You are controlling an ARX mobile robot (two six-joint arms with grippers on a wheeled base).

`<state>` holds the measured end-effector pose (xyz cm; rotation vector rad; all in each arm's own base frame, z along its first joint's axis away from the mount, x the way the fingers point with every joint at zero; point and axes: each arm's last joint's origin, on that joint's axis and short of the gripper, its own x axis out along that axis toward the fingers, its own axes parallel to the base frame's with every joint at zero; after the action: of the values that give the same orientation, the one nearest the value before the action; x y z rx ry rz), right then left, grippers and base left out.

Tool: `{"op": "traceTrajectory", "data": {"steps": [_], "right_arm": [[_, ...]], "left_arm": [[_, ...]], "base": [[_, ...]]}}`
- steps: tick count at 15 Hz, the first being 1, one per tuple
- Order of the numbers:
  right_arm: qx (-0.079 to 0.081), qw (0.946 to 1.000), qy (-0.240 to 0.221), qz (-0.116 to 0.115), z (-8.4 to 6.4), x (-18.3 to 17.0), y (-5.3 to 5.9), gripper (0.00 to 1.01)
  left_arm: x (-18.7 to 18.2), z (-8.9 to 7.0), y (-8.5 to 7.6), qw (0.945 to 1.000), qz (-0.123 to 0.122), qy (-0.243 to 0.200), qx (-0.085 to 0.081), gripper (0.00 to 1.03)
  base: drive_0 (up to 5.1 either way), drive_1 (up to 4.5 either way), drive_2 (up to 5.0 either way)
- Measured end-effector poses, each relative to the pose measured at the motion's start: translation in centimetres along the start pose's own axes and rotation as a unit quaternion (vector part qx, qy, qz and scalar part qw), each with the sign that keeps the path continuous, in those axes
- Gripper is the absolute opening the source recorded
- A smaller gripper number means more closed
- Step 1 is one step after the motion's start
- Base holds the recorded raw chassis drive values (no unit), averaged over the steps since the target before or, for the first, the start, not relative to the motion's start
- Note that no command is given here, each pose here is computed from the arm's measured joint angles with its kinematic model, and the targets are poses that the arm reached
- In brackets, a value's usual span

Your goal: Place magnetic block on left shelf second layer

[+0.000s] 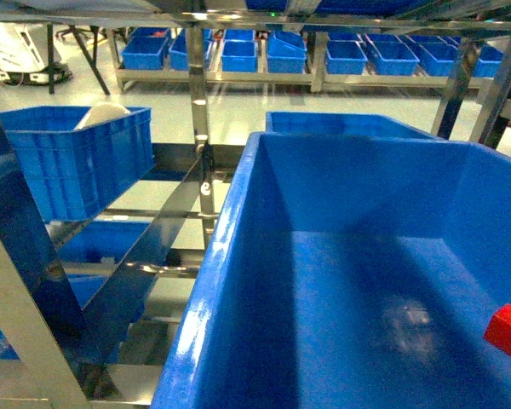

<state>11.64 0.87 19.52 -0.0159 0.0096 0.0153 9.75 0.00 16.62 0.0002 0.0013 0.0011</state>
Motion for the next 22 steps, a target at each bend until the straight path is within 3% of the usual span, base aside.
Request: {"op": "traceTrajectory", "data": {"steps": [2,3,8,10,14,19,21,22], "right_arm": [[0.002,0.9998,-0.007,-0.020,-0.4,-0.3,-1.0,0.12],[0.002,0.9999,-0.005,-0.008,-0.8,-0.4,-0.9,0.01],[0.004,0.9999,0.013,-0.007,-2.4,-1.6,-0.8,0.02],[0.004,0.9998,-0.017,-0.008,-2.4,-2.0,-0.8,0.02],[0.004,0.9999,-0.008,-0.008,-2.8,-1.9,-0.8,0.02],[0.004,0.9999,-0.008,-0.008,-2.8,-1.9,-0.8,0.67],[0.004,0.9999,-0.008,-0.008,-2.8,-1.9,-0.8,0.98],[0.004,0.9999,-0.008,-0.008,-2.8,-1.9,-0.8,0.99]], "left_arm": [[0.0,0.0,0.0,1.0000,0.000,0.000,0.000,0.98],[0.0,0.0,0.0,1.0000,0.000,0.000,0.000,0.98],[0.0,0.0,0.0,1.0000,0.000,0.000,0.000,0.98],[0.0,0.0,0.0,1.0000,0.000,0.000,0.000,0.98],[0.0,0.0,0.0,1.0000,0.000,0.000,0.000,0.98],[0.0,0.0,0.0,1.0000,0.000,0.000,0.000,0.98],[0.0,0.0,0.0,1.0000,0.000,0.000,0.000,0.98],[0.0,0.0,0.0,1.0000,0.000,0.000,0.000,0.98]], "base": [[0.0,0.00,0.0],[0.0,0.00,0.0],[0.0,0.00,0.0],[0.0,0.00,0.0],[0.0,0.00,0.0],[0.0,0.00,0.0],[0.0,0.00,0.0],[0.0,0.00,0.0]]}}
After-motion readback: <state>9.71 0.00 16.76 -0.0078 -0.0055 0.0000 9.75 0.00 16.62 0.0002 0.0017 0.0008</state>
